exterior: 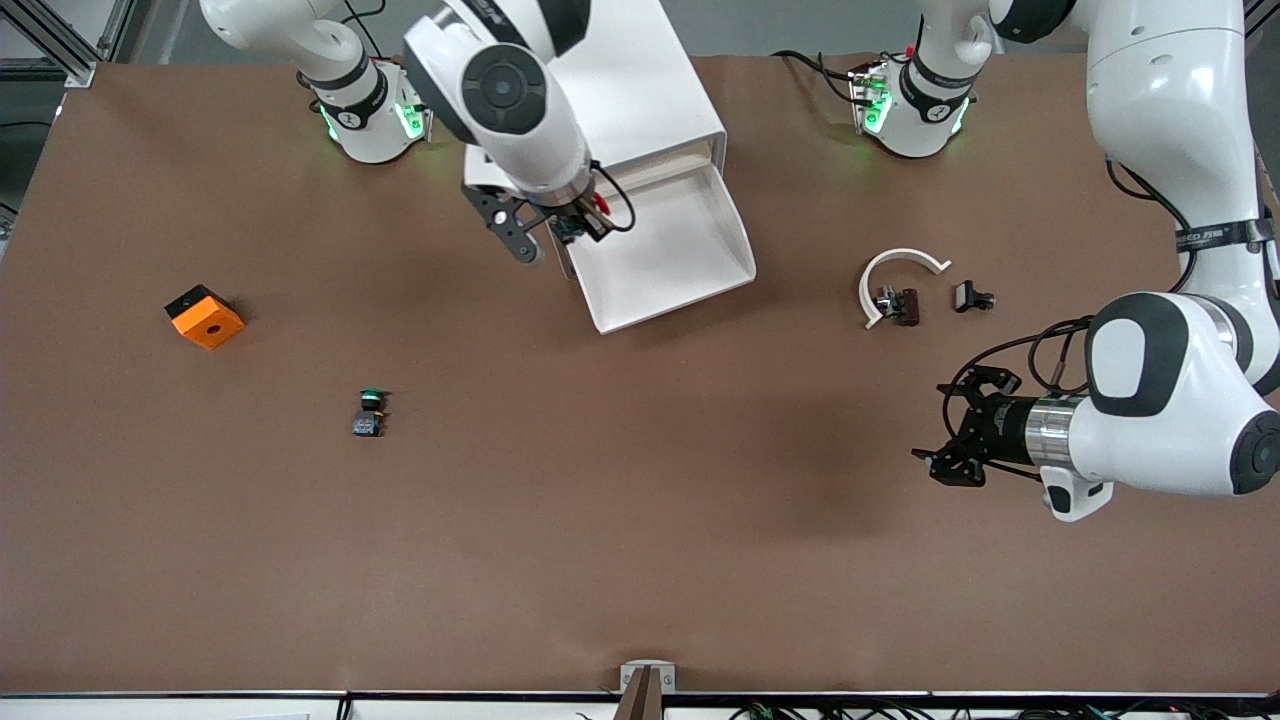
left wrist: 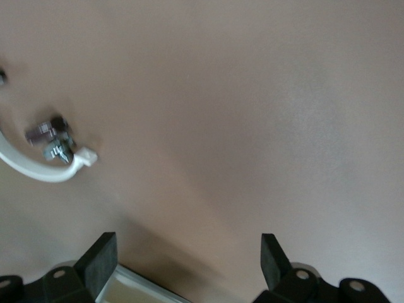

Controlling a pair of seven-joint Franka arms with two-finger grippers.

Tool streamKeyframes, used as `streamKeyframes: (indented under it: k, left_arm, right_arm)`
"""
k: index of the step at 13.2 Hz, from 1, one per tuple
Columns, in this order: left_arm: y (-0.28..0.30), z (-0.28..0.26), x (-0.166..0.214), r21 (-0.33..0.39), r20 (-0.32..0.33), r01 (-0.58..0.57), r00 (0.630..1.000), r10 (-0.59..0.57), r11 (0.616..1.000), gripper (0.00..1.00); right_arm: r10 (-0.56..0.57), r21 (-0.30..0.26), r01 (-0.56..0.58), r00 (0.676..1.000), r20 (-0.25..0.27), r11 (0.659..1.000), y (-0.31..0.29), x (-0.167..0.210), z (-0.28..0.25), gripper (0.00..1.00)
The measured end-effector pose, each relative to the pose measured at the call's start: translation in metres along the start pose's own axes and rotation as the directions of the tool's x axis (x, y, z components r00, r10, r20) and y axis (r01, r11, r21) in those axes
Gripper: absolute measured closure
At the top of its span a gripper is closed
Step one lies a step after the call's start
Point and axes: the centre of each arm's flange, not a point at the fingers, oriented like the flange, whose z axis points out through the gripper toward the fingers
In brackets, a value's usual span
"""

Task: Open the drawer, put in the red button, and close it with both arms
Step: 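Lower the red button into the open drawer and open the right gripper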

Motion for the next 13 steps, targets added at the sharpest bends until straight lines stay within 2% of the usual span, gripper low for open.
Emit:
streamKeyframes:
  k: [2, 6, 13]
  left_arm:
    - [0.001, 0.001, -0.004, 0.042, -0.056, -0.099, 0.993, 0.101, 0.994, 0.00]
    - [0.006, 0.010, -0.018, 0.100, -0.104, -0.165, 0.979, 0.176, 0.981, 0.00]
    - [0.009, 0.029, -0.029, 0.136, -0.087, -0.183, 0.977, 0.196, 0.974, 0.00]
  right_arm:
    - [0.095, 0.022, -0.095, 0.995, -0.003, 0.995, -0.017, -0.003, 0.026, 0.59]
    - [0.177, 0.032, -0.177, 0.984, -0.011, 0.984, -0.045, 0.006, 0.071, 0.59]
    - [0.222, 0.053, -0.221, 0.975, -0.011, 0.974, -0.062, -0.031, 0.091, 0.59]
